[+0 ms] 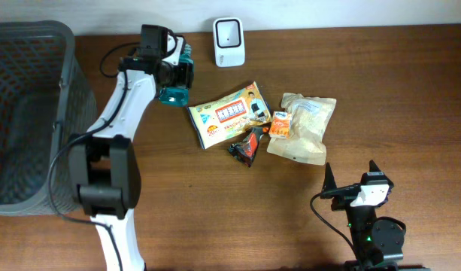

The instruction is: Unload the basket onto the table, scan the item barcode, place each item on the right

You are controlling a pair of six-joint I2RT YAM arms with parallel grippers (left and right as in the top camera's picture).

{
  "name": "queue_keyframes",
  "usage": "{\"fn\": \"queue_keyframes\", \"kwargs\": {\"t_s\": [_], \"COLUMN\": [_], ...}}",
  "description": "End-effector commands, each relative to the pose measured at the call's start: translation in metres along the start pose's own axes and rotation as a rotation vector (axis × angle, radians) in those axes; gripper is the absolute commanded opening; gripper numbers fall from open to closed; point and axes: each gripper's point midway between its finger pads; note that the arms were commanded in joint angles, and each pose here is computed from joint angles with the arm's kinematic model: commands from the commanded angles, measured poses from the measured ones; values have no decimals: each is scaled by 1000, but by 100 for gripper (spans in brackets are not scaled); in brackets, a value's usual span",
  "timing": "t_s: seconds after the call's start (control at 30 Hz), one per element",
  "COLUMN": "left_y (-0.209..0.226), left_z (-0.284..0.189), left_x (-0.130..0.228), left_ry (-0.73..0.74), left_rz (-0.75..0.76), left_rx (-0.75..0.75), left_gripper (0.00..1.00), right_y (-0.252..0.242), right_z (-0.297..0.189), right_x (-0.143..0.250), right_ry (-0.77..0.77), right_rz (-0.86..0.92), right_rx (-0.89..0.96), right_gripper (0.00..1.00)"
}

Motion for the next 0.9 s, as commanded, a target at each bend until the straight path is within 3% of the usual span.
{"fn": "queue_keyframes", "kwargs": {"t_s": [0.0, 0.23, 0.47, 0.7, 0.87], "left_y": [-4, 3, 14, -6, -7], "left_z": [-72, -159, -219, -288, -290], "left_x": [-33, -41, -12, -9, 16], "left_ry": [-114, -188, -145, -233, -165], "left_rz": [-31, -70, -116, -142, -160], "left_rx": [8, -7, -29, 211, 224], "left_gripper": [62, 62, 63, 61, 59], "right_y": [2, 2, 2, 2, 2], "right_z": [0, 0, 0, 0, 0], "right_x": [4, 4, 4, 4, 4], "right_ry": [5, 5, 5, 5, 5], "right_rz": [-7, -7, -7, -7, -7], "right_rx": [-5, -5, -5, -5, -5], "right_gripper": [99, 98, 99, 99, 99]}}
Point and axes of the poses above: each gripper's point midway between its finger pads, its own z axis out along the fingers, its own y axis along the line the jaws close on, x = y × z, and after that the axes turned 7 degrees about -z, right-handed
